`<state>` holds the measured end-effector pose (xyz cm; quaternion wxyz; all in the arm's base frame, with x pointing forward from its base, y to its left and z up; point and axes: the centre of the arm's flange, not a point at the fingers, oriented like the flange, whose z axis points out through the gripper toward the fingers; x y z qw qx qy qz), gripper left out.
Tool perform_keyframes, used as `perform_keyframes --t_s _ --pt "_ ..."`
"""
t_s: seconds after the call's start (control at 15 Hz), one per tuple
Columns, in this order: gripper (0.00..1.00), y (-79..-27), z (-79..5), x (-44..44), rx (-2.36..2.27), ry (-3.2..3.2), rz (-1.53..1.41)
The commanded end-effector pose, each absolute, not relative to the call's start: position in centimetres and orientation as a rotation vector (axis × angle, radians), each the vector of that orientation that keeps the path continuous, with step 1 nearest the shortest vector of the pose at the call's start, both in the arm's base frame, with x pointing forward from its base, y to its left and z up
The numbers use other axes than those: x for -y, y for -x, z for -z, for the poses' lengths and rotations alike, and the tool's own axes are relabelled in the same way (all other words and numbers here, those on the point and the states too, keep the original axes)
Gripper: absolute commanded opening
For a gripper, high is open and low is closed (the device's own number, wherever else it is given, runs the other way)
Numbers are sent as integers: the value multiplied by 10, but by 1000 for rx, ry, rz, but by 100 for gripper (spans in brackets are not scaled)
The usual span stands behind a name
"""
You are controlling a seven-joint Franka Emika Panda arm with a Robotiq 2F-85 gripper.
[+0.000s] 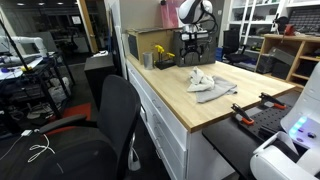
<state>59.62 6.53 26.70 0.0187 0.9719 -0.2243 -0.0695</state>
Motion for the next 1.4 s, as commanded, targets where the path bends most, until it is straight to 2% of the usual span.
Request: perform_keyframes --t_s 0.0,0.47,0.53,0.6,1.2,1.33 --pt "100 -629 -219 -57 860 -2981 227" --pt "100 -667 -153 -15 1019 -2798 201" --pt "75 -671 -148 -14 1032 -2785 194" --pt "74 -677 -145 -14 1054 -2784 180" --pt "5 -680 -194 -72 957 -2778 83" --pt "0 -676 -207 -86 930 -2738 82"
